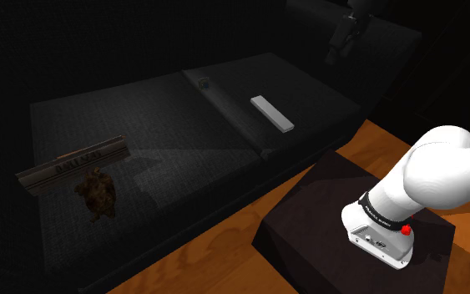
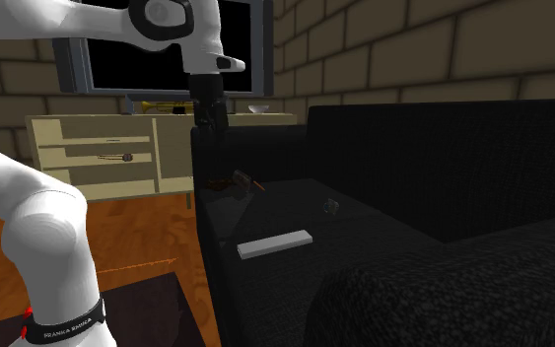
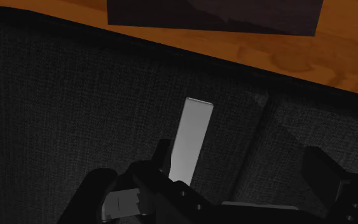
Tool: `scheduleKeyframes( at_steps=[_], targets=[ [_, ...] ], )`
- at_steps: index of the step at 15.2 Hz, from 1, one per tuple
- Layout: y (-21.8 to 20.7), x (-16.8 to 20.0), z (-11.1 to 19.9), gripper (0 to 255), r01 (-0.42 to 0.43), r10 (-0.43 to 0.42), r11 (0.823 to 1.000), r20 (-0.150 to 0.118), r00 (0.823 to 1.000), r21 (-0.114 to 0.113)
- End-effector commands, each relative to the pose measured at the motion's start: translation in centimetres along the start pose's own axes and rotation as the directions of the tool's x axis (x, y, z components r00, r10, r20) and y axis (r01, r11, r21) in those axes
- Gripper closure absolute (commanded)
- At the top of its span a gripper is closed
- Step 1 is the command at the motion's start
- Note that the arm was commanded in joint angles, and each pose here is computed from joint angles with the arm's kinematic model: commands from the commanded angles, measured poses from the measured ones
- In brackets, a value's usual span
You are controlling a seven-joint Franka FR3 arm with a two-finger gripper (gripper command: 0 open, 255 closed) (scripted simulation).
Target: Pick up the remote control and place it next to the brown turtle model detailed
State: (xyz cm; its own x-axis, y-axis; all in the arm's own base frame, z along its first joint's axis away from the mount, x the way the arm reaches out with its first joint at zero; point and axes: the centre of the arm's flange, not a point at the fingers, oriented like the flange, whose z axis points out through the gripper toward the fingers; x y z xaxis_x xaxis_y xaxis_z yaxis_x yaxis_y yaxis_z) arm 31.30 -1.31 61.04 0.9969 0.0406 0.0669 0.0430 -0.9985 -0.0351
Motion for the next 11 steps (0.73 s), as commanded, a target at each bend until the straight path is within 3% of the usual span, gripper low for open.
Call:
scheduleKeyframes(
  at_steps=[1,11],
  targets=[
    [0.0,0.0,0.0,0,0.0,0.0,1.0,0.0,1.0,0.0],
    [1.3,6.5,11.4,0,-0.018,0.018,0.999,-0.002,1.0,-0.027]
  ],
)
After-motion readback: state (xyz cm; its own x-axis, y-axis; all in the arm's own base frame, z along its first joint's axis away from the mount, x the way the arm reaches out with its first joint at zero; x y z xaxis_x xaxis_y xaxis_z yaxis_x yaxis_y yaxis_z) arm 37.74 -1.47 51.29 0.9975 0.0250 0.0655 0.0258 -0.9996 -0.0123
